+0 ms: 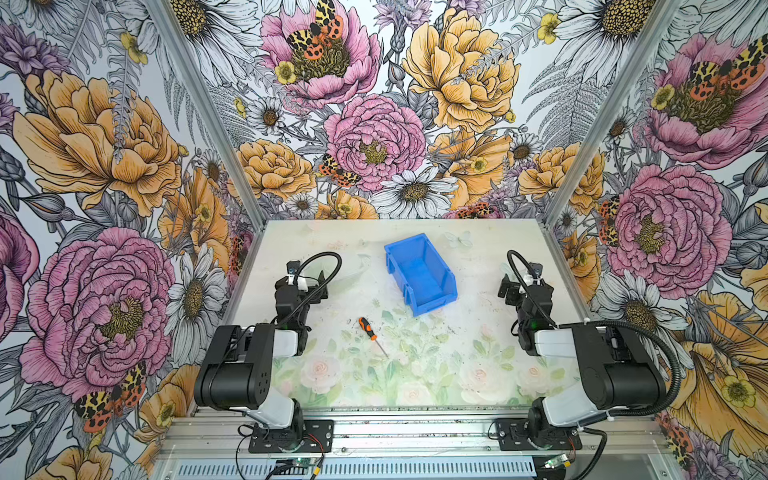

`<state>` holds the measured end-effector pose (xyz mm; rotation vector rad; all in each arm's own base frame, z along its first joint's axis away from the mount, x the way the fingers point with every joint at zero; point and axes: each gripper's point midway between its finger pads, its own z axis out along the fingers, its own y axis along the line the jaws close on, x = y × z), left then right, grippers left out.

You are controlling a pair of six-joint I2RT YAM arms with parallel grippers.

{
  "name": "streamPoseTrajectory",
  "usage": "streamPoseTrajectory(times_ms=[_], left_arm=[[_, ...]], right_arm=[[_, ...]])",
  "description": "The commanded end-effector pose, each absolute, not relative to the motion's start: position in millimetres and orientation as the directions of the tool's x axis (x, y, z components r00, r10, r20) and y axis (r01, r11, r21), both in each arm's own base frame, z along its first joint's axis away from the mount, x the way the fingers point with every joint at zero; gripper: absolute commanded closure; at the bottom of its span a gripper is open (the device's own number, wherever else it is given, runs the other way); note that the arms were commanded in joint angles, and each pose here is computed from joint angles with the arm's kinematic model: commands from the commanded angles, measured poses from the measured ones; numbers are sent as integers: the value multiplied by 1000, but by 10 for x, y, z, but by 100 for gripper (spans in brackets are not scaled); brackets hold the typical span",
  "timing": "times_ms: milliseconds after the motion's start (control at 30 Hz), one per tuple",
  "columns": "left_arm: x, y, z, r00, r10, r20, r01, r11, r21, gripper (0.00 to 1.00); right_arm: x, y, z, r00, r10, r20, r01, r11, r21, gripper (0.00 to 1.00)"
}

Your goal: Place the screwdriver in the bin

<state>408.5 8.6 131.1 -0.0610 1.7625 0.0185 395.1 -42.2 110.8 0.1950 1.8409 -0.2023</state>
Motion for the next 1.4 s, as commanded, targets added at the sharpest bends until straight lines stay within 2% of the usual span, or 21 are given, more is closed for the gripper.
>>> streamPoseTrajectory(times_ms=[0, 1367], left_arm=[[4064, 100, 1284, -189, -34, -981, -53, 998, -24, 1], [4049, 167, 1308, -178, -52, -983, -85, 996, -38, 1]], right_arm=[[3959, -414, 1137, -254, 32, -967, 244, 969, -32, 0], [3985, -414, 1239, -268, 30, -963, 248, 968, -39, 0]])
